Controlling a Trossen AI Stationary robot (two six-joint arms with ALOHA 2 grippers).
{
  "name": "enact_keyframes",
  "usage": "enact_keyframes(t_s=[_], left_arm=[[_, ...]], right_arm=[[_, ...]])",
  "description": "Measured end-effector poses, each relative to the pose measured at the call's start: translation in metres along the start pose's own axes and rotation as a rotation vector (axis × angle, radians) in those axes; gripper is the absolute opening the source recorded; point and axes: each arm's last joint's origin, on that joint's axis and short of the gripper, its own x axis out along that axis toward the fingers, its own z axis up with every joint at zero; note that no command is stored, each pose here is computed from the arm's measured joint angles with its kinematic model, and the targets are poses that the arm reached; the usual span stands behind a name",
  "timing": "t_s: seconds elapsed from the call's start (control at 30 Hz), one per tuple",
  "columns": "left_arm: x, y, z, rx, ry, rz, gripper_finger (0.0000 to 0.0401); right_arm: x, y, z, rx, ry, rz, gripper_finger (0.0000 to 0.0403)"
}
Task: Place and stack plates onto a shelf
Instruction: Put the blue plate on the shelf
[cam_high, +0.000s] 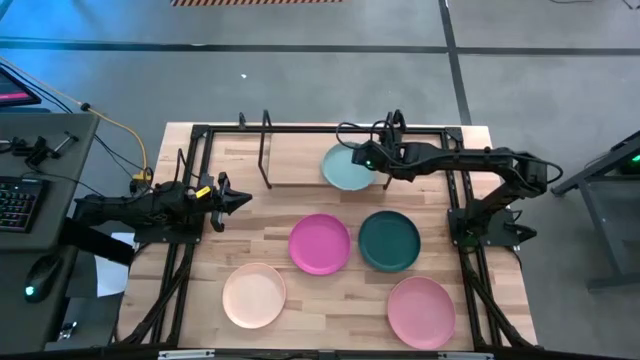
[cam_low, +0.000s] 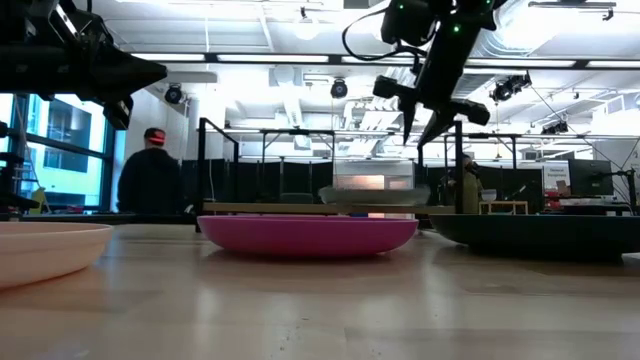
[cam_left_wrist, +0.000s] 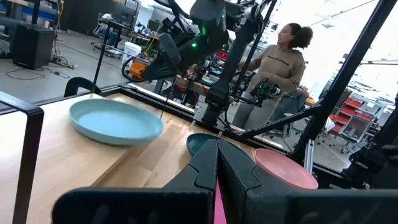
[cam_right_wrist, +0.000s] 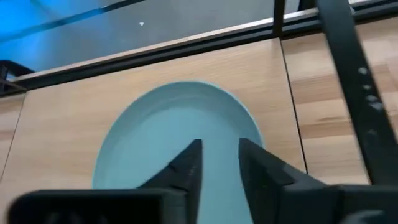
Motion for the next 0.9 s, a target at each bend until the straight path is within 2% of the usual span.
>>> enact_keyframes(t_s=[0.13,0.23,0.3,0.4,0.47,0.57,0.7,0.9], left_arm=[[0.0,0.0,0.0,0.0,0.0,0.0,0.0001],[0.0,0.0,0.0,0.0,0.0,0.0,0.0001],[0.0,0.0,0.0,0.0,0.0,0.0,0.0001],[0.0,0.0,0.0,0.0,0.0,0.0,0.0001],[0.0,0.0,0.0,0.0,0.0,0.0,0.0001],[0.0,0.0,0.0,0.0,0.0,0.0,0.0001],[0.0,0.0,0.0,0.0,-0.002,-0.001,0.0001],[0.0,0.0,0.0,0.0,-0.001,0.0,0.0001]], right_arm=[[-0.009,0.003,0.008,-0.07,0.025,0.017,0.0155],[-0.031,0.013,0.019,-0.174,0.044,0.134,0.0174],[-0.044,0.021,0.015,-0.256,0.089,0.22,0.0177],[-0.061,0.035,-0.008,-0.304,0.186,0.386,0.0176],[-0.071,0.05,-0.028,-0.292,0.194,0.501,0.0173],[-0.072,0.072,-0.058,-0.274,0.183,0.592,0.0166],[-0.062,0.108,-0.062,-0.373,0.164,0.557,0.0154],[-0.018,0.149,-0.057,-0.685,0.199,0.328,0.0149]])
